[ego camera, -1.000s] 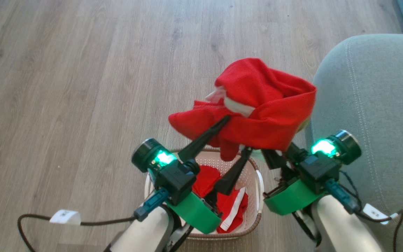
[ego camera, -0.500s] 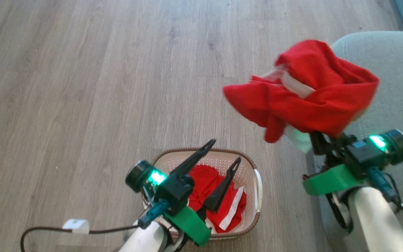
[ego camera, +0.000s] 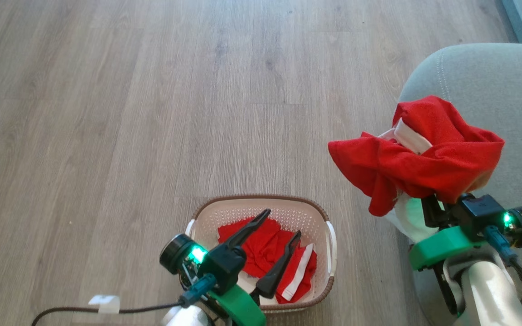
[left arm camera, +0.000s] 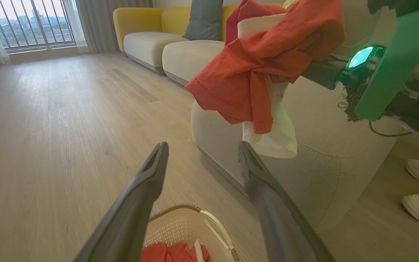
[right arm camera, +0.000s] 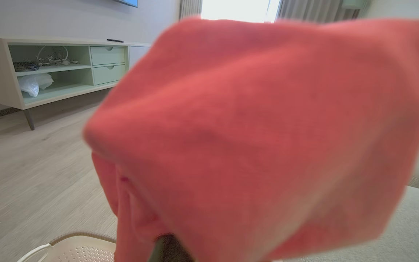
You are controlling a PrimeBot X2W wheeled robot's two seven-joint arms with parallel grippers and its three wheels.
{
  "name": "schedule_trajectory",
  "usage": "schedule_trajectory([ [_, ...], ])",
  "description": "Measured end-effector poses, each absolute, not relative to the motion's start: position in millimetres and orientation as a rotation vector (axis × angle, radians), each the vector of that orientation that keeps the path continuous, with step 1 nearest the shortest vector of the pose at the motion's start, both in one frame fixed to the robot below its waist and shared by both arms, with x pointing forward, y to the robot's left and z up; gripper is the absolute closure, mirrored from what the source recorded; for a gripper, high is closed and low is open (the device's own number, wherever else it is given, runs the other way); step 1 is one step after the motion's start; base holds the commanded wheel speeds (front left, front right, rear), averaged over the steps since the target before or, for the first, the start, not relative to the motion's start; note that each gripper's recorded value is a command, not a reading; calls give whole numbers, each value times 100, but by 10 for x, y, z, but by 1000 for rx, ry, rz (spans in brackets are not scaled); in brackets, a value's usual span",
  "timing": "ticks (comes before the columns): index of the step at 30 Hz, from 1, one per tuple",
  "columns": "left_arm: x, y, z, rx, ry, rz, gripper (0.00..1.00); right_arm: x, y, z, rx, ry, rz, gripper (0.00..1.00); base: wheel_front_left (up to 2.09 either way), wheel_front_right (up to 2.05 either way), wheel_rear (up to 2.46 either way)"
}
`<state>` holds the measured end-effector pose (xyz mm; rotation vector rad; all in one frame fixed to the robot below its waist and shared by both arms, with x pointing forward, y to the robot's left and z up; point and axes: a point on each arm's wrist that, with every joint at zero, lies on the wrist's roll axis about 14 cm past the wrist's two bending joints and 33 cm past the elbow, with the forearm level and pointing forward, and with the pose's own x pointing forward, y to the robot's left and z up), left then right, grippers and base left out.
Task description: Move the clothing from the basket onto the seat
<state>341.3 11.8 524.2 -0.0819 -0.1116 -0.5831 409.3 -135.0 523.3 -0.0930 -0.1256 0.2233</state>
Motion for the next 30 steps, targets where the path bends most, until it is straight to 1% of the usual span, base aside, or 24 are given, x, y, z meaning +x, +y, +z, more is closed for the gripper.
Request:
schedule_trajectory([
  [6,3402,104,5151,-87,-83,-587,0,4094,-1399,5181,-84,-110,204,100,0,0,0],
  [16,3440,-9,5069,-95,-56,-624,0,4070,-1637,5221,-102,-120,137,100,0,0,0],
  [23,3468,-255,5019,-108,-39,-705,0,3974,-2000,5251,-137,-122,37,100,0,0,0],
  [30,3523,-587,5057,-124,-52,-812,0,3795,-2364,5290,-180,-118,-68,100,0,0,0],
])
